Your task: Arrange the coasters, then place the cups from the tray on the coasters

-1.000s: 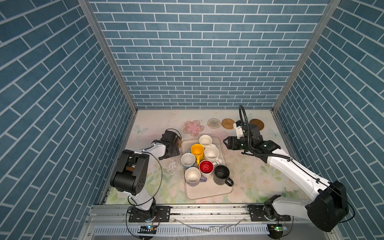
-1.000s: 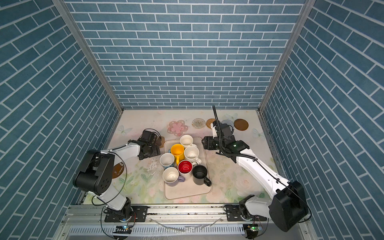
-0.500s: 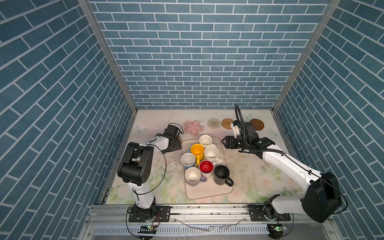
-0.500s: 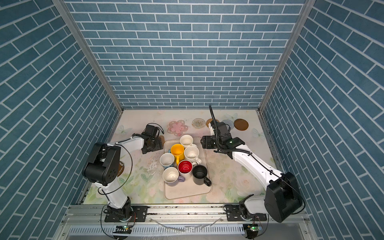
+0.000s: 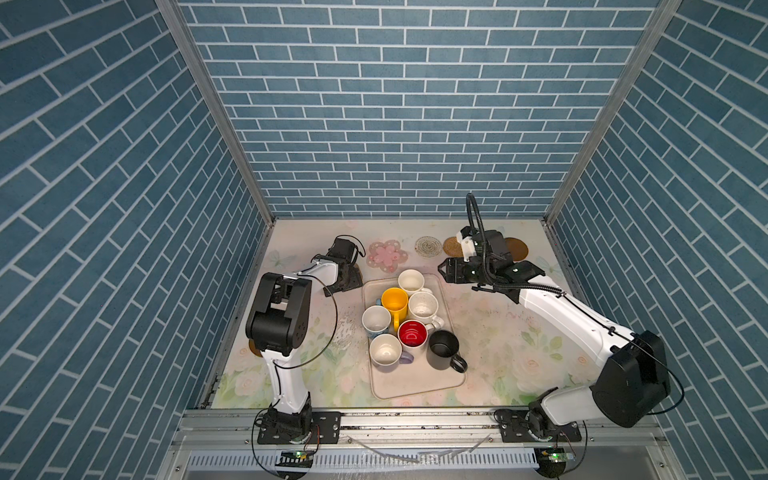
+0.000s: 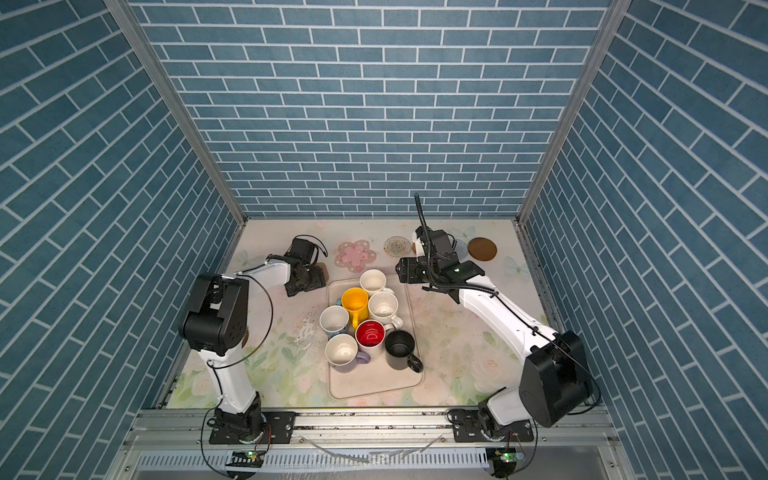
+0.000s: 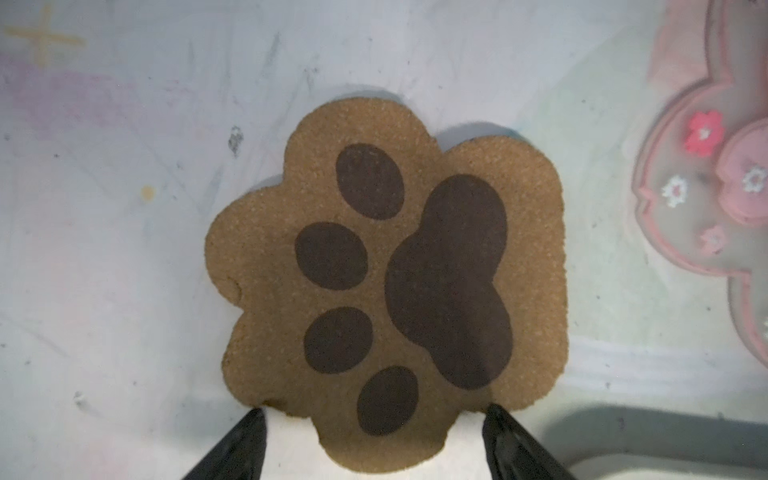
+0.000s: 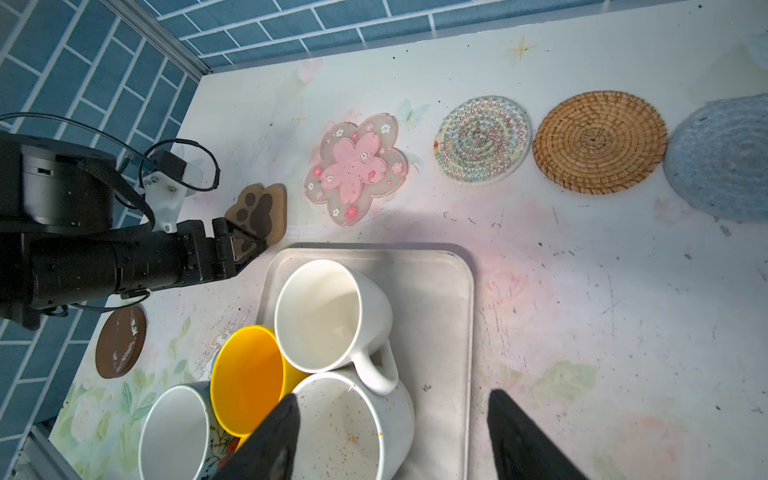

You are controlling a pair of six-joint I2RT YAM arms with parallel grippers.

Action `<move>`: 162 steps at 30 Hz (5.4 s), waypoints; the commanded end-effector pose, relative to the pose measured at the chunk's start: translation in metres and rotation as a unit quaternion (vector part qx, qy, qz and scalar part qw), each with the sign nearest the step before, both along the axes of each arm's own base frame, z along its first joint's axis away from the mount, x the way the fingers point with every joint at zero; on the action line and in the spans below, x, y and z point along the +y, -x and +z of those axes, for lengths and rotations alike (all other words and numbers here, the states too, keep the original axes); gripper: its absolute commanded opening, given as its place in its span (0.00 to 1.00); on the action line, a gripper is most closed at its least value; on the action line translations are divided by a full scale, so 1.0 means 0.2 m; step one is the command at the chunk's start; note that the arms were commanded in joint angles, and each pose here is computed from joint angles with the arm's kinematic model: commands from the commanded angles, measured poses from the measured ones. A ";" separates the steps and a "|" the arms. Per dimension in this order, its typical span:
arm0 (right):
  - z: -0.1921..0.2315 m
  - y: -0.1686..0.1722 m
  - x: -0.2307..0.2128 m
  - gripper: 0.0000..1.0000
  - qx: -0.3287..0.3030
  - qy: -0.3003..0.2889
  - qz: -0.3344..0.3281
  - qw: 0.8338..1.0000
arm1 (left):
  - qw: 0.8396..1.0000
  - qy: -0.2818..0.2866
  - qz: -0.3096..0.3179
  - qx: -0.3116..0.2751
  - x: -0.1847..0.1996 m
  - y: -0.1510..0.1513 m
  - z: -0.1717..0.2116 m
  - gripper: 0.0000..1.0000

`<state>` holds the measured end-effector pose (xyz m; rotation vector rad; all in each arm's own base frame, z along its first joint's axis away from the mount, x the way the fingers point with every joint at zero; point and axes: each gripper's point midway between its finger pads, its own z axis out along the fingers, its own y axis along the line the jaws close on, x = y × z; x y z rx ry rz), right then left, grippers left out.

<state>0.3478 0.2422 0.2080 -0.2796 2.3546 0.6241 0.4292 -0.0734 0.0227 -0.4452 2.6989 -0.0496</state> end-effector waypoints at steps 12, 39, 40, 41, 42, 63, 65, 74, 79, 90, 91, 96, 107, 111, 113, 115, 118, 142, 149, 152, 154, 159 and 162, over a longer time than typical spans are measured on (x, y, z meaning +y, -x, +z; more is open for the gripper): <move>0.07 -0.20 0.03 0.72 -0.009 -0.015 0.007 1.000 | 0.999 0.002 -0.007 0.033 0.02 -0.16 -0.03 0.82; 0.20 -0.30 -0.08 0.72 -0.028 -0.045 -0.017 0.998 | 0.999 0.016 -0.016 -0.048 0.00 -0.33 0.51 0.91; 0.21 -0.28 -0.09 0.72 -0.030 -0.046 -0.020 0.998 | 0.998 0.015 -0.015 -0.053 0.00 -0.32 0.55 0.91; 0.21 -0.26 -0.10 0.72 -0.031 -0.047 -0.022 0.998 | 0.998 0.014 -0.014 -0.058 0.01 -0.30 0.58 0.92; 0.21 -0.24 -0.12 0.72 -0.033 -0.048 -0.025 0.998 | 0.998 0.013 -0.013 -0.063 0.02 -0.28 0.62 0.92; -0.02 0.22 -0.36 0.72 -0.003 -0.071 -0.077 0.995 | 0.984 -0.096 0.139 -0.057 0.44 0.56 0.75 0.99; -0.05 0.25 -0.37 0.72 0.005 -0.075 -0.080 0.994 | 0.978 -0.120 0.169 -0.031 0.50 0.67 0.71 0.99; -0.12 0.31 -0.35 0.72 0.030 -0.094 -0.072 0.992 | 0.957 -0.108 0.268 0.004 0.65 1.02 0.46 0.99; -0.13 0.33 -0.35 0.72 0.031 -0.094 -0.067 0.993 | 0.948 -0.112 0.297 0.001 0.73 1.10 0.40 0.99; -0.14 0.30 -0.34 0.72 0.032 -0.089 -0.057 0.994 | 0.902 -0.079 0.423 0.024 0.95 1.21 0.25 0.99; -0.14 0.30 -0.33 0.72 0.033 -0.089 -0.057 0.994 | 0.898 -0.071 0.433 0.027 0.97 1.22 0.23 0.99; -0.15 0.27 -0.33 0.72 0.035 -0.085 -0.054 0.994 | 0.893 -0.015 0.449 0.023 0.99 1.18 0.11 0.98; -0.16 0.20 -0.32 0.72 0.033 -0.077 -0.052 0.995 | 0.893 0.022 0.447 0.045 1.01 1.05 -0.06 0.96; -0.14 0.18 -0.30 0.72 0.034 -0.078 -0.050 0.995 | 0.896 0.039 0.439 0.050 1.00 0.98 -0.11 0.93; -0.14 0.17 -0.30 0.72 0.031 -0.078 -0.050 0.995 | 0.897 0.047 0.436 0.046 1.00 0.95 -0.12 0.93; -0.14 0.15 -0.30 0.72 0.031 -0.078 -0.051 0.995 | 0.899 0.053 0.433 0.044 1.01 0.91 -0.12 0.92; -0.14 0.13 -0.29 0.72 0.033 -0.079 -0.051 0.995 | 0.901 0.062 0.426 0.045 1.01 0.86 -0.13 0.91; -0.12 -0.07 -0.27 0.72 0.038 -0.075 -0.060 0.995 | 0.931 0.075 0.356 0.027 0.87 0.23 -0.11 0.84; -0.10 -0.14 -0.28 0.72 0.034 -0.076 -0.068 0.994 | 0.937 0.076 0.339 0.033 0.82 0.03 -0.12 0.83; -0.10 -0.17 -0.28 0.72 0.033 -0.076 -0.071 0.994 | 0.938 0.078 0.337 0.034 0.80 -0.05 -0.13 0.83; -0.10 -0.20 -0.29 0.72 0.035 -0.076 -0.074 0.994 | 0.939 0.078 0.335 0.033 0.79 -0.11 -0.13 0.82; -0.11 -0.24 -0.32 0.72 0.040 -0.080 -0.082 0.993 | 0.938 0.082 0.335 0.031 0.75 -0.22 -0.15 0.82; -0.11 -0.26 -0.34 0.72 0.042 -0.084 -0.086 0.992 | 0.937 0.083 0.338 0.028 0.73 -0.27 -0.15 0.82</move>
